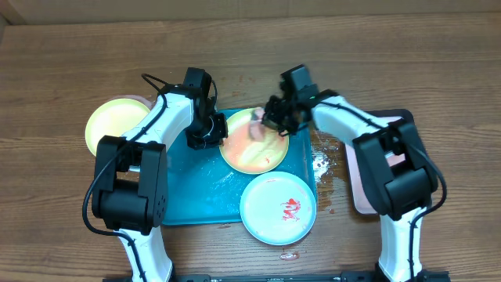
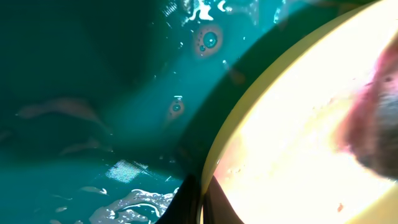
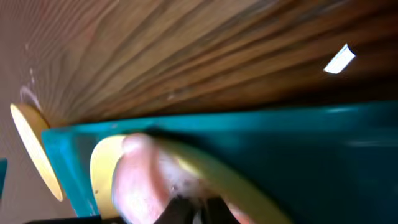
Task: Clean dirty plates on tray and stack at the side
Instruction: 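Scrub the yellow plate's surface with the sponge in the right gripper, then scrub the yellow plate's lower area with the sponge, right gripper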
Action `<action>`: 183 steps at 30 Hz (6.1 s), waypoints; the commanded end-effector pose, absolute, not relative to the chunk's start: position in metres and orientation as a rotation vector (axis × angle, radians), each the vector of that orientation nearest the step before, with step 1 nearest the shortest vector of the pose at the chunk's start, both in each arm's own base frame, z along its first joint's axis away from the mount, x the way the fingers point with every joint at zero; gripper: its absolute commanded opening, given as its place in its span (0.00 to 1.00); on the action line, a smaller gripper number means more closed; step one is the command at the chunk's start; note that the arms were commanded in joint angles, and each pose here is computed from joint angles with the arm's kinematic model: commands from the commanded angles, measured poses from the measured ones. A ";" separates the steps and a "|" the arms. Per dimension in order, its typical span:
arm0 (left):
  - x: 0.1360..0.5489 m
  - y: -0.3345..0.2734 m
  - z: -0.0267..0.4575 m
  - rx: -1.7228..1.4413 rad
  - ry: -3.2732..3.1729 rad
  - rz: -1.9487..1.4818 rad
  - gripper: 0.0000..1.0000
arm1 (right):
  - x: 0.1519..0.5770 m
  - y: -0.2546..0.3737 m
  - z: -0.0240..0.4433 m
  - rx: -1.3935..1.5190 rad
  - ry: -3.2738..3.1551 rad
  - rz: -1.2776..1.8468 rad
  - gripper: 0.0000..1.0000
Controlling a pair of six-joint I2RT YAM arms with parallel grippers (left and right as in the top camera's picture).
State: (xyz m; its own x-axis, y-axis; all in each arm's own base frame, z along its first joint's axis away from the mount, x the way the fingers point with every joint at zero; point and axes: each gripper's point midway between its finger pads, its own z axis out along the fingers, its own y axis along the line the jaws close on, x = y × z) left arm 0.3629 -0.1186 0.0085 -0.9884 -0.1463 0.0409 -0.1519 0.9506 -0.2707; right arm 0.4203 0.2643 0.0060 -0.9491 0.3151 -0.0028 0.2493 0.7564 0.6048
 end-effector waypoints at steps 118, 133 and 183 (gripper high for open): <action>0.355 -0.113 -0.002 0.222 -3.060 0.368 0.05 | 0.388 0.204 -0.011 -0.073 3.038 0.147 0.04; 0.355 -0.113 -0.002 0.210 -3.062 0.370 0.04 | 0.423 0.243 0.006 0.187 2.913 0.562 0.04; 0.350 -0.112 -0.002 0.214 -3.044 0.359 0.04 | 0.404 0.226 -0.049 0.564 3.073 0.588 0.04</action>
State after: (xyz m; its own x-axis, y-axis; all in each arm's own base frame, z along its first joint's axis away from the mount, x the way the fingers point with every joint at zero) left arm 0.3572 -0.1196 0.0077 -0.9882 -0.1406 0.0601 -0.1516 0.9531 -0.2619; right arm 0.4029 0.2866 0.0043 -0.9774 0.1977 0.0750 0.2063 0.8136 0.5436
